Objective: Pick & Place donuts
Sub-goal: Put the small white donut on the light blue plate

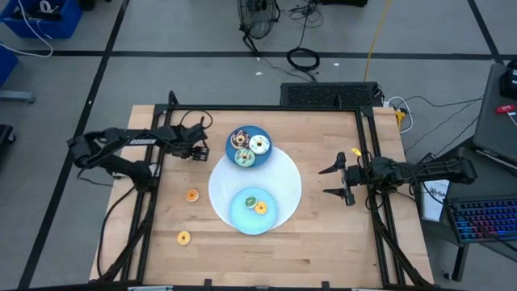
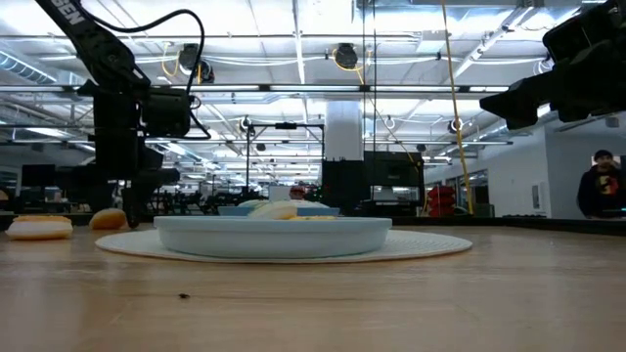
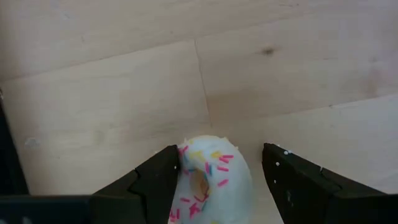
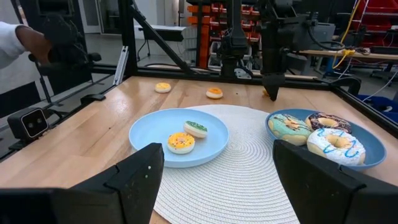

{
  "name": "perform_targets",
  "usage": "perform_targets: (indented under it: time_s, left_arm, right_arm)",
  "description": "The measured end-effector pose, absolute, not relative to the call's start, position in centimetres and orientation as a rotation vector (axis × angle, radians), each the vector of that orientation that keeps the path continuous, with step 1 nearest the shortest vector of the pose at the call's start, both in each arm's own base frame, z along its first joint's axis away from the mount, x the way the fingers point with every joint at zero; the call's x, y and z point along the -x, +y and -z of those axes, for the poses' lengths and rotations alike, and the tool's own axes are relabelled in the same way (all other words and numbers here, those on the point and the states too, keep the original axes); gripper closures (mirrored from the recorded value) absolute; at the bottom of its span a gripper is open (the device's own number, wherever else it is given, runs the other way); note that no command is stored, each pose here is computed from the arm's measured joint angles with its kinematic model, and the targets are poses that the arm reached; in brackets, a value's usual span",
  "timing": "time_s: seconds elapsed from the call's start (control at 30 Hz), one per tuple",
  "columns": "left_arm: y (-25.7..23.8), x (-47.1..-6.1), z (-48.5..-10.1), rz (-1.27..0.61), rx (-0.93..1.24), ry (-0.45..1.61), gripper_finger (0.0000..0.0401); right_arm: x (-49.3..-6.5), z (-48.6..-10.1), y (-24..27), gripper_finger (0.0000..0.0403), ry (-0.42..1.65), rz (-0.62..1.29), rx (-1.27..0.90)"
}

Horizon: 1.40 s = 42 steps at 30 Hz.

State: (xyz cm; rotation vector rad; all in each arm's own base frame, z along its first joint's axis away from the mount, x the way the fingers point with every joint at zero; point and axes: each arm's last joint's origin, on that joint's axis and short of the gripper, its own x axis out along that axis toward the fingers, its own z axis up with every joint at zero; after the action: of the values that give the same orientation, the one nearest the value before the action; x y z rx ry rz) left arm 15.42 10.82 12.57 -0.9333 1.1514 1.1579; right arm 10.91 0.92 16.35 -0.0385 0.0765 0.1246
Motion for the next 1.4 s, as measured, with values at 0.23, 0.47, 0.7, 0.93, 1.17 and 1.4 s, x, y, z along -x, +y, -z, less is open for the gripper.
perform_targets:
  time_s: [0.23,0.47,0.7,0.93,1.17,1.4]
  left_arm:
    - [10.4,-15.1,-13.2,-1.12,0.926,1.147,0.0167]
    - [10.0,-14.9,-13.4,-1.095,0.899,1.176,0.0167]
    - [9.6,-14.9,-13.4,-1.076,0.88,1.208,0.0172]
    - [9.4,-15.0,-13.5,-1.057,0.883,1.212,0.0258]
    - [9.2,-15.3,-14.6,-0.955,0.931,1.171,0.0343]
    - [8.1,-18.5,-19.1,-0.659,0.792,1.065,0.0384]
  right_arm:
    - [-10.9,-16.3,0.9,0.0115,0.076,-0.125,0.039]
    - [-10.9,-16.3,0.9,0.0115,0.077,-0.125,0.039]
    - [-10.9,-16.3,0.9,0.0116,0.077,-0.125,0.039]
    - [-10.9,-16.3,0.9,0.0114,0.077,-0.125,0.039]
    - [-10.9,-16.3,0.9,0.0117,0.077,-0.125,0.039]
    - [-10.9,-16.3,0.9,0.0113,0.077,-0.125,0.039]
